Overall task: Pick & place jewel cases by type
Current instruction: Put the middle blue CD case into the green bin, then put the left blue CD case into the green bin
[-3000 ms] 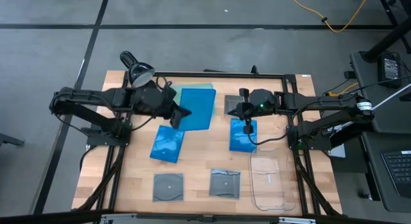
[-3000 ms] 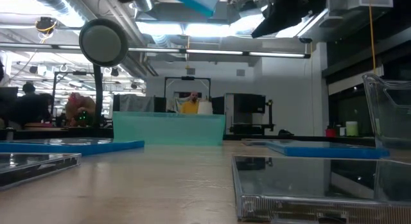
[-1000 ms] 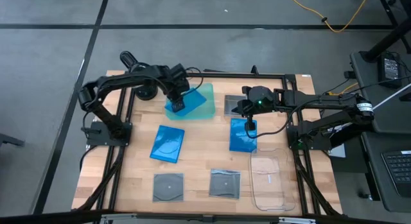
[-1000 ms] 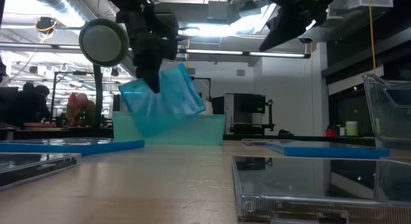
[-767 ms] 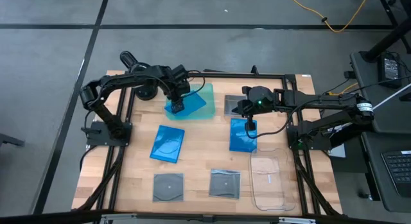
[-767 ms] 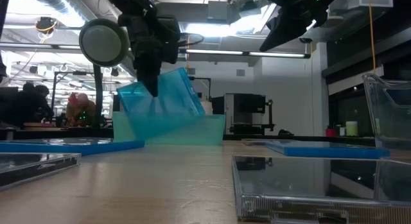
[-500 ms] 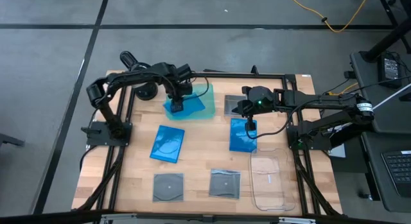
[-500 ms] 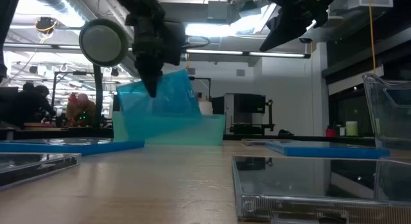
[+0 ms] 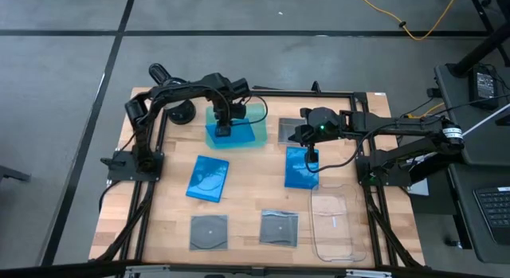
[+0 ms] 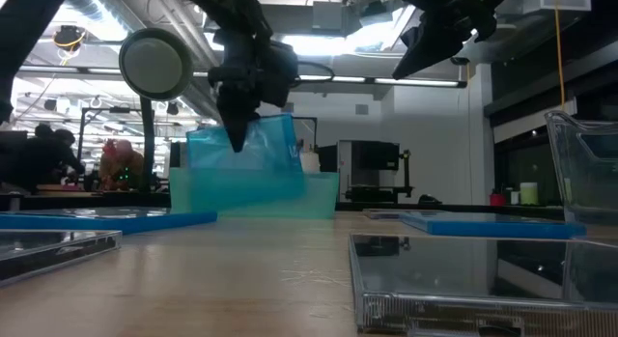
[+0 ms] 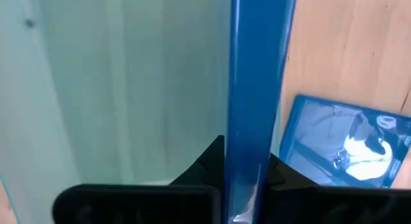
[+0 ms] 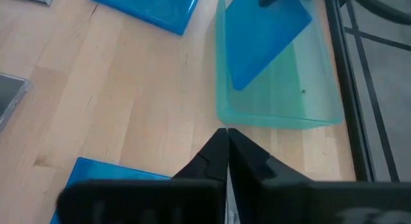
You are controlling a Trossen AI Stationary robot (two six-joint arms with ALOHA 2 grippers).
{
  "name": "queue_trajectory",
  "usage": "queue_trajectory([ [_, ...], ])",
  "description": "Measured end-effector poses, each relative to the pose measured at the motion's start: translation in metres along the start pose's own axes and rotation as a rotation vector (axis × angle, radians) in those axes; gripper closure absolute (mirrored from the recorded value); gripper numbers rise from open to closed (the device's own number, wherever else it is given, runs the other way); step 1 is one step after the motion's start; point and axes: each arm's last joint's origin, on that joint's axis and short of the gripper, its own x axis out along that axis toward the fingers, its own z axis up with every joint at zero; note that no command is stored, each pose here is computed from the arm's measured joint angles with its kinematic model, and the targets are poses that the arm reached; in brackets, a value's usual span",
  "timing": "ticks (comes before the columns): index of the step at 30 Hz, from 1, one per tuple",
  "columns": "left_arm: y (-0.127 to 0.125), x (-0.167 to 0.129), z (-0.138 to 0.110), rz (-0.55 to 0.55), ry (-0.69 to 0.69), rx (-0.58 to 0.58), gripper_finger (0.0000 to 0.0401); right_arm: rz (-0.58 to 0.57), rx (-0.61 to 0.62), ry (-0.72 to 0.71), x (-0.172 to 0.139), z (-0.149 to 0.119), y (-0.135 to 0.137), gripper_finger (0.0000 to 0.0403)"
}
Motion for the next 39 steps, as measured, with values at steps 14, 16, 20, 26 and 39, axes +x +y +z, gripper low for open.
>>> queue_trajectory([
  [14,0.005,0.003,0.001,0.126,0.05,0.034,0.0309,-0.013,0.005,0.005,0.0,-0.002,-0.005,0.0384],
  [16,0.005,0.002,0.001,0.137,0.053,0.038,0.0293,-0.012,0.005,0.005,0.0,-0.002,-0.005,0.0388],
  [20,0.007,0.002,0.002,0.176,0.047,0.042,0.0263,-0.012,0.004,0.004,0.0,-0.002,-0.005,0.0397],
  [26,0.012,0.001,0.006,0.297,0.043,0.037,0.0229,-0.012,0.003,0.004,0.0,-0.002,-0.005,0.0385],
  [39,0.018,-0.05,0.025,0.493,-0.108,-0.078,0.0216,-0.012,0.003,0.004,0.0,-0.002,-0.005,0.0382],
])
